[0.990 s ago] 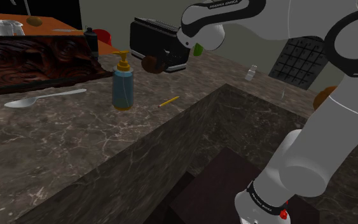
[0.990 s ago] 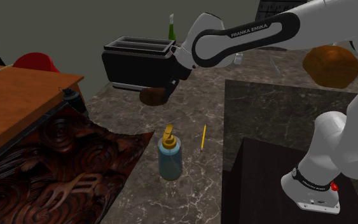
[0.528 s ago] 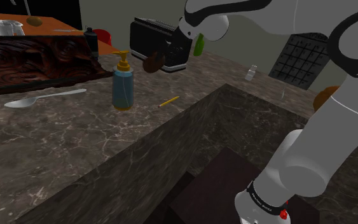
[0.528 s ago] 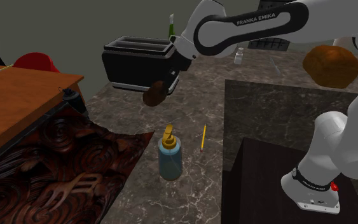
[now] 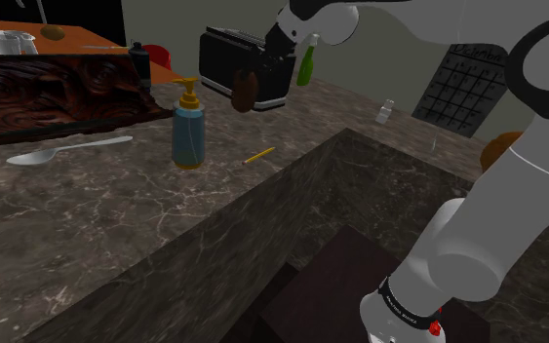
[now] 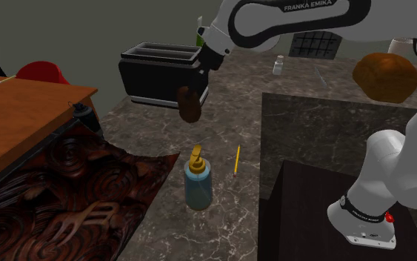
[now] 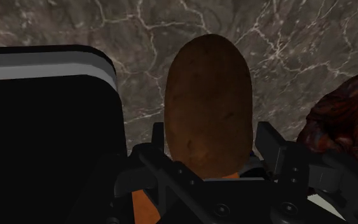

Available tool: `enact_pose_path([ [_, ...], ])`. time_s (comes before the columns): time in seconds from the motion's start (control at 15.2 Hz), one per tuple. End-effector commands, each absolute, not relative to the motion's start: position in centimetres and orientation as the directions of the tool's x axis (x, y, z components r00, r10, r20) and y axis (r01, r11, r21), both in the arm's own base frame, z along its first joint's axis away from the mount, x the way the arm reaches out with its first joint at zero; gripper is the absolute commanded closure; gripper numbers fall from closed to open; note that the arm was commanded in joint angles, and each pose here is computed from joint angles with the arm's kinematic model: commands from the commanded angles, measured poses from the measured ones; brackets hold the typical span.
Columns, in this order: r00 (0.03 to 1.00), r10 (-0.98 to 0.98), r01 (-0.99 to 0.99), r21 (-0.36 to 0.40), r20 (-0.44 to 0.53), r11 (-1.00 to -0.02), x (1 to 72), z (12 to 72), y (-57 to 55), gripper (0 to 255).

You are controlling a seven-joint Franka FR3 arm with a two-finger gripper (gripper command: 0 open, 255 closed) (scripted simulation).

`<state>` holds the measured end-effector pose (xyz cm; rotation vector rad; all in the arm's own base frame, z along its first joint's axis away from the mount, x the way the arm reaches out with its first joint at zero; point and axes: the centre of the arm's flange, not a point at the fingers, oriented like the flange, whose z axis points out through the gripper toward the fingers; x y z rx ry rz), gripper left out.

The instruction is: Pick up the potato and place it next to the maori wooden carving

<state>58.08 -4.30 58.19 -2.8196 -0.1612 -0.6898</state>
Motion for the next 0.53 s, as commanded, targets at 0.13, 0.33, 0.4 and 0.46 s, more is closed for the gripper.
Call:
enact_pose_path([
  [0.13, 0.883, 0.051, 0.161, -0.199, 0.467, -0.967, 58.0, 60.3, -4.4, 255],
  [0.33, 0.883, 0.051, 0.161, -0.199, 0.467, -0.967, 58.0, 61.9, -4.4, 255],
  [0.4, 0.883, 0.051, 0.161, -0.199, 0.467, -0.967, 58.0, 62.4, -4.4, 255],
  [0.46, 0.883, 0.051, 0.161, -0.199, 0.467, -0.967, 58.0, 62.9, -4.4, 255],
])
